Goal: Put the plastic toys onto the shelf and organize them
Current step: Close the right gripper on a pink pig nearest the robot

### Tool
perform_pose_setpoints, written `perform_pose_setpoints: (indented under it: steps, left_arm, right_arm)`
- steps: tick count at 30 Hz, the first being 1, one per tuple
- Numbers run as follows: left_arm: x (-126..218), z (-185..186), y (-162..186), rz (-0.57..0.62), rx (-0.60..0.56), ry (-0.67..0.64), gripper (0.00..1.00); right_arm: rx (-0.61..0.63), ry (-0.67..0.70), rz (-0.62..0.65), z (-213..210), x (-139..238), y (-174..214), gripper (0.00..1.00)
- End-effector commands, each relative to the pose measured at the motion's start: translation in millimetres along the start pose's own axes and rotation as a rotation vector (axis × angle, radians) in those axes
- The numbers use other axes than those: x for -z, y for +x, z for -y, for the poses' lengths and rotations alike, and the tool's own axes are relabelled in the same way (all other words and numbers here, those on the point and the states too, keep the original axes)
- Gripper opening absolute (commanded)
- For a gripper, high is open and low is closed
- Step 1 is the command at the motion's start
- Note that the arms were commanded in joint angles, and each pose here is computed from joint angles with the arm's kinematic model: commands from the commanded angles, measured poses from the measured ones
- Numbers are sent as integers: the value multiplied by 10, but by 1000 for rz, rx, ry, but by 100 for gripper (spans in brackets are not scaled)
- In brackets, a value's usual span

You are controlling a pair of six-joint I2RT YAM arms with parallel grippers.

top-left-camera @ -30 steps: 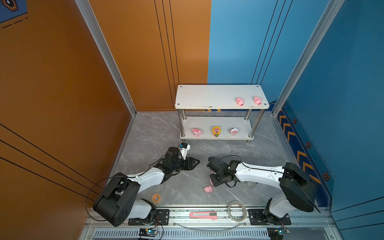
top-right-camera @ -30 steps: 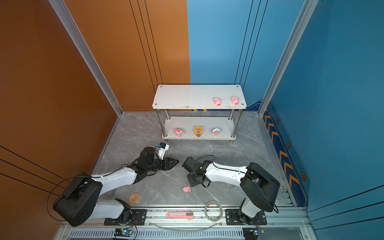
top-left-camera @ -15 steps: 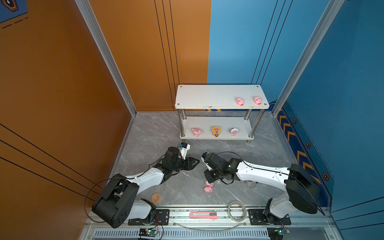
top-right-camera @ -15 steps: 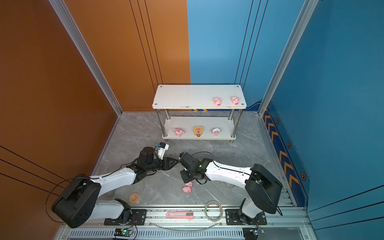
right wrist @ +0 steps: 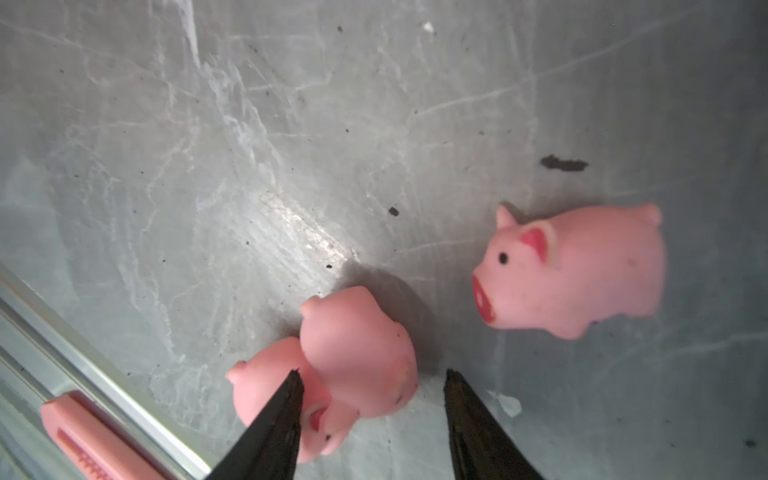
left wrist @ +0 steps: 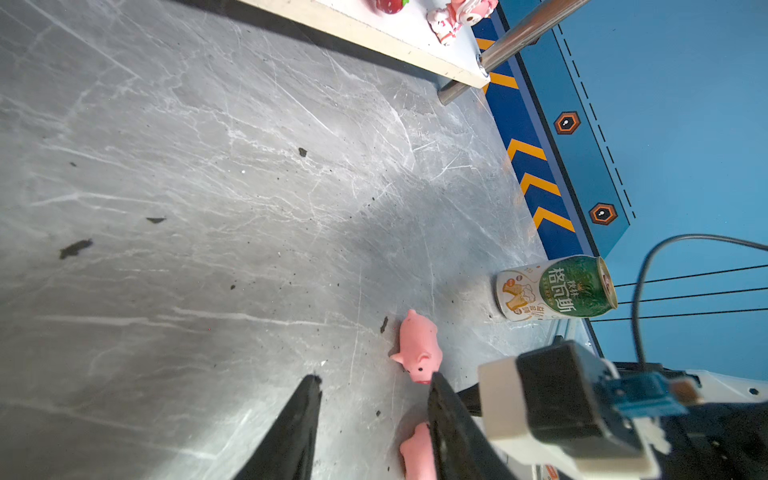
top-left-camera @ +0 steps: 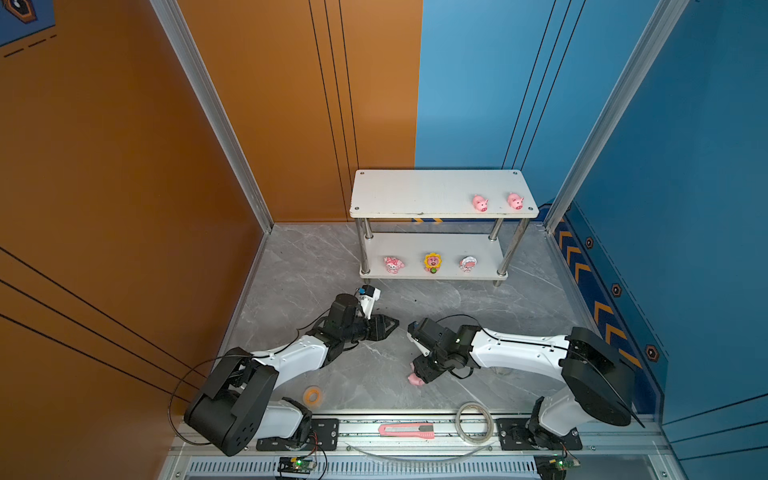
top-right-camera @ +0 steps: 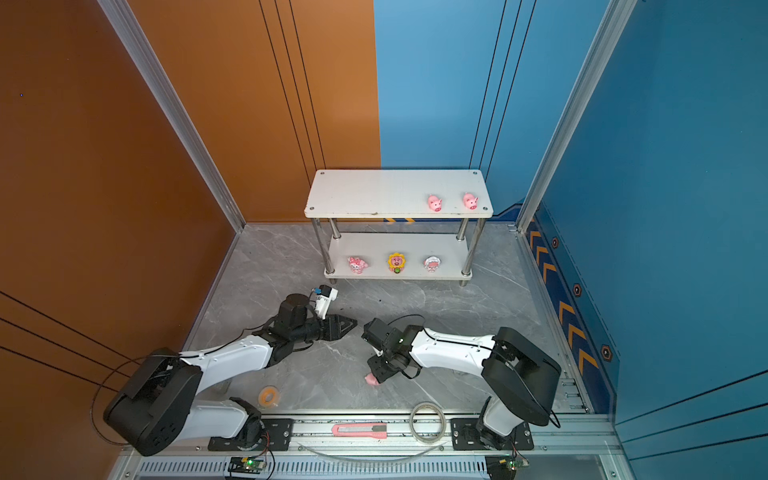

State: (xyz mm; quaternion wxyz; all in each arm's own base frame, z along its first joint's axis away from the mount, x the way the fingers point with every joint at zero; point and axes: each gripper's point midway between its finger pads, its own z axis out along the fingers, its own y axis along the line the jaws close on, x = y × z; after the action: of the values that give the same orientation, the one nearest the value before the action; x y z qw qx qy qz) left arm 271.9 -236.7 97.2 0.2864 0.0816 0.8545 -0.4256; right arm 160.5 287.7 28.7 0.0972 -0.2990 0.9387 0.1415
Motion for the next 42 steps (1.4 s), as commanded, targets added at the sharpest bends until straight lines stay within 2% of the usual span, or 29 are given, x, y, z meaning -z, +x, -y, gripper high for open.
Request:
perform_pose_setpoints:
  steps: [1, 4, 8, 11, 14, 20, 25, 31, 36, 40, 42]
  left_arm:
    - [30, 24, -34, 14, -6, 7, 45]
    - [29, 23, -41, 15, -4, 6, 45]
    - [28, 20, -40, 15, -6, 4, 45]
    - [25, 16, -43, 14, -6, 4, 45]
    - [13, 11, -46, 11, -7, 5, 45]
    - [-4, 8, -41, 2, -8, 10, 45]
    - [-6, -5, -19, 2, -2, 13, 45]
    - [11, -8, -24, 5, -2, 16, 45]
    - [9, -19, -32, 5, -1, 15, 45]
    - [1, -11, -40, 4, 3, 24, 45]
    - [5, -5, -38, 3, 2, 26, 45]
  right_arm:
    - [29, 11, -27, 6, -90, -5, 55]
    - [33, 35, -5, 25, -123, -98, 54]
    - [1, 46, 49, 33, -118, -255, 47]
    - [-46, 66, 93, 64, -95, -341, 38]
    - [-112, 106, 134, 155, -74, -401, 23]
    - [-244, 209, 210, 373, -4, -506, 16]
    - [-388, 199, 311, 455, -5, -763, 16]
    - [-369, 240, 383, 444, 107, -1105, 17]
    - [-386, 261, 398, 509, 61, -1256, 18]
    - [-374, 290, 385, 534, -99, -1336, 24]
    - [-372, 300, 384, 550, -152, -1363, 31]
